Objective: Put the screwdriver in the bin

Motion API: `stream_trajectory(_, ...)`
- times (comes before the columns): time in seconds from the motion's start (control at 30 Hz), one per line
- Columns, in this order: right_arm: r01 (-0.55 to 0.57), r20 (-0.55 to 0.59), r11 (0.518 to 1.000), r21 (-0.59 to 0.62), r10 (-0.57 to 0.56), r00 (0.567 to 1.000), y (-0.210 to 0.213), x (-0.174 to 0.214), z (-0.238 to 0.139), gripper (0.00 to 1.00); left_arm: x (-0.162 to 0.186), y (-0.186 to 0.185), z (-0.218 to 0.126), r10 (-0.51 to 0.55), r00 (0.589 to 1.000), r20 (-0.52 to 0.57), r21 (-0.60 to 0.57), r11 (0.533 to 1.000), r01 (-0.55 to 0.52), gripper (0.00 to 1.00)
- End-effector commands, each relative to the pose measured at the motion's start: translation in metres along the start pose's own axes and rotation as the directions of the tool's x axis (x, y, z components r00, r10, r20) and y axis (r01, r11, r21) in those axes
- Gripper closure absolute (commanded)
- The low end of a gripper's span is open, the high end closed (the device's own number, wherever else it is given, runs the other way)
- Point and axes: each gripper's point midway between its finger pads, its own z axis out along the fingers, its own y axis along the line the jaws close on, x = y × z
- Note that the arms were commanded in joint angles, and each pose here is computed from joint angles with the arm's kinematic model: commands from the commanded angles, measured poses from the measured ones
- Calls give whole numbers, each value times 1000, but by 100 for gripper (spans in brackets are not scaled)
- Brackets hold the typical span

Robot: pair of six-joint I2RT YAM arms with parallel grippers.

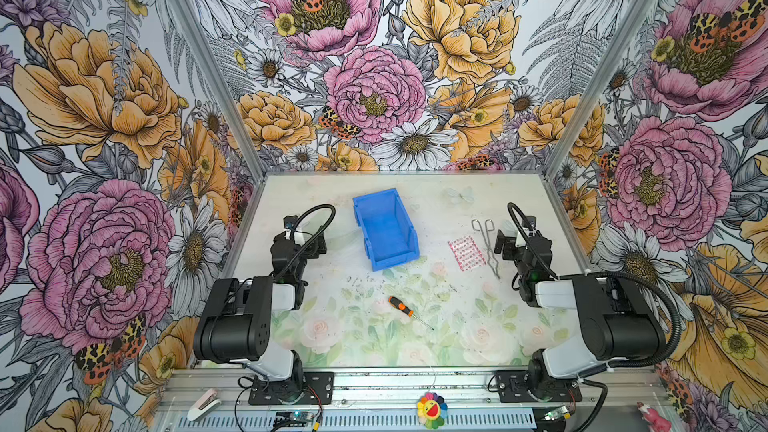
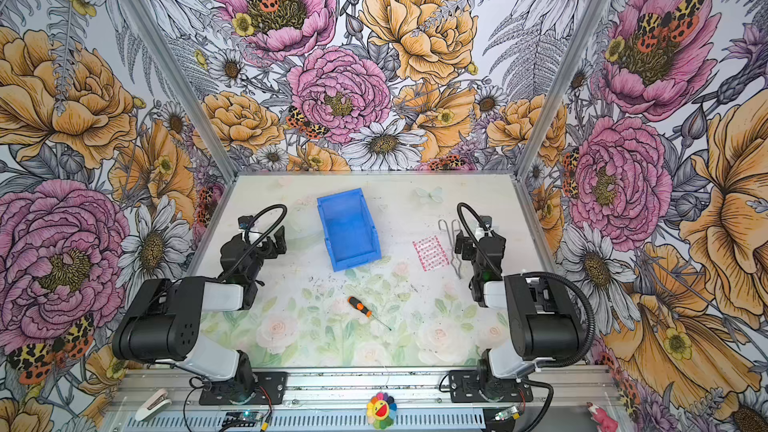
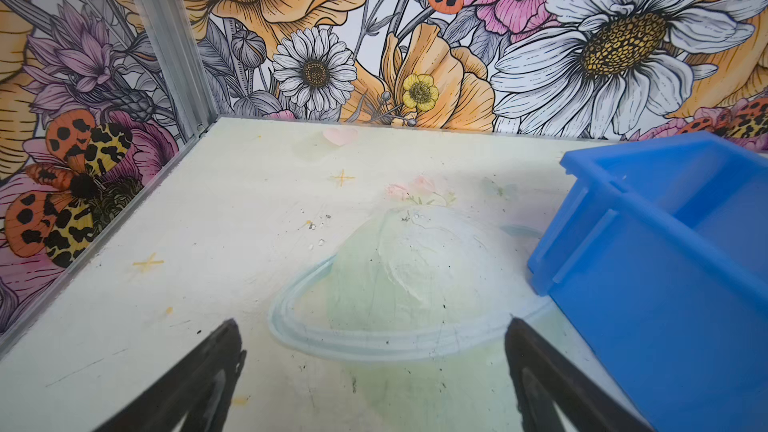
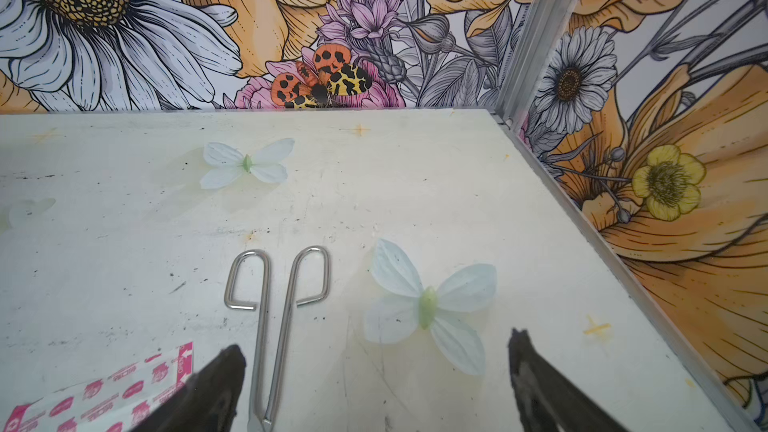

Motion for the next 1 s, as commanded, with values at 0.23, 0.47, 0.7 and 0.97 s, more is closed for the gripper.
stream_trajectory(0.23,-10,51,1000,-10,11,999,3,-15,1,1,-5,1,3,0,1000,15,-1,1000,0,1)
stream_trajectory(0.47,-10,53,1000,-10,11,999,3,-16,1,0,-6,1,3,-1,1000,15,0,1000,1,1)
stream_trajectory(0.7,-10,49,1000,-9,10,999,3,-15,2,1,-5,1,3,0,1000,14,-1,1000,0,1)
stream_trajectory(0.97,-10,51,1000,-9,10,999,3,-15,1,1,-5,1,3,-1,1000,15,-1,1000,1,1)
